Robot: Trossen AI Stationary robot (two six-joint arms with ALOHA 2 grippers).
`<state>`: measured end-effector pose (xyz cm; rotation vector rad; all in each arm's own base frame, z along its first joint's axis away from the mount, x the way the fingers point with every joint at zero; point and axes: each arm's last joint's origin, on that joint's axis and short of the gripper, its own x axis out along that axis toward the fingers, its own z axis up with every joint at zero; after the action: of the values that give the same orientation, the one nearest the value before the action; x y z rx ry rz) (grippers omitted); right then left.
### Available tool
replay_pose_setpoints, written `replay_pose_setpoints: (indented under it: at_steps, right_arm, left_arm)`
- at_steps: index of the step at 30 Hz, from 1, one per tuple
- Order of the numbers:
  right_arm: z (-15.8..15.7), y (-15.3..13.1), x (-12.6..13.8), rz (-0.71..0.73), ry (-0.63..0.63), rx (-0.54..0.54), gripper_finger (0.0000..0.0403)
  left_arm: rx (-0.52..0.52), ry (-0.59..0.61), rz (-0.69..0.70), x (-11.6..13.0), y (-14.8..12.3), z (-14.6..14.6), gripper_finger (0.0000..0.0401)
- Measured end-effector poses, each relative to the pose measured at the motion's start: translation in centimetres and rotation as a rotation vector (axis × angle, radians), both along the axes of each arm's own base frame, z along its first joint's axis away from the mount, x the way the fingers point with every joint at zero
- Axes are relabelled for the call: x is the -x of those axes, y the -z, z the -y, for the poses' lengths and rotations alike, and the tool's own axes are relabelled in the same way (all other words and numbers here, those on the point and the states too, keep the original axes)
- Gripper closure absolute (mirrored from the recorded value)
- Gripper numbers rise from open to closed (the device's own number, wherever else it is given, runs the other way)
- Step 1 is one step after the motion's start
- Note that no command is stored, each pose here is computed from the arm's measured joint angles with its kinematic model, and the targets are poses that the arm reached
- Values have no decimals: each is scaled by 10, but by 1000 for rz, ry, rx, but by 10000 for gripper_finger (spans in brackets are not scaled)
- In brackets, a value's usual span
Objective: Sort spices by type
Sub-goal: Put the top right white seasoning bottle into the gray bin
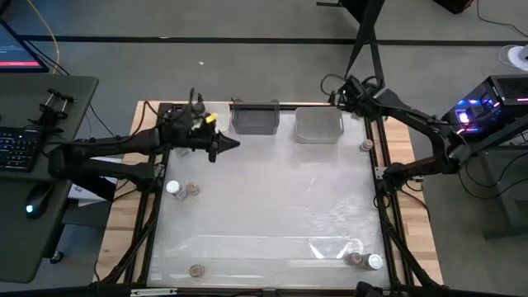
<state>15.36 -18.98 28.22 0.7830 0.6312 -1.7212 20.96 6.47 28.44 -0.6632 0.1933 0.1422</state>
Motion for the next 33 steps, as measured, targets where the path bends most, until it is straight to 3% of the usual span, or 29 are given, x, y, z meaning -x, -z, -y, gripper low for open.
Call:
replay_pose_setpoints:
  at_steps: [5,9,11,16,23,33]
  right_arm:
    - [1,-29,-20,63,-223,55,204]
    - [3,-14,-33,101,-330,-86,204]
    - [6,-2,-38,73,-335,-151,204]
    - [18,20,-57,40,-363,-164,204]
    - [34,58,-68,-21,-335,-274,204]
    - [40,66,-75,-10,-354,-255,187]
  left_arm:
    - [6,-27,36,8,-7,-3,401]
    - [14,-33,37,8,-7,-2,401]
    - [23,-55,36,8,-7,-2,401]
    - [17,-99,34,8,-7,-3,401]
    - [24,-98,34,8,-7,-2,401]
    - [44,-102,35,8,-7,-2,401]
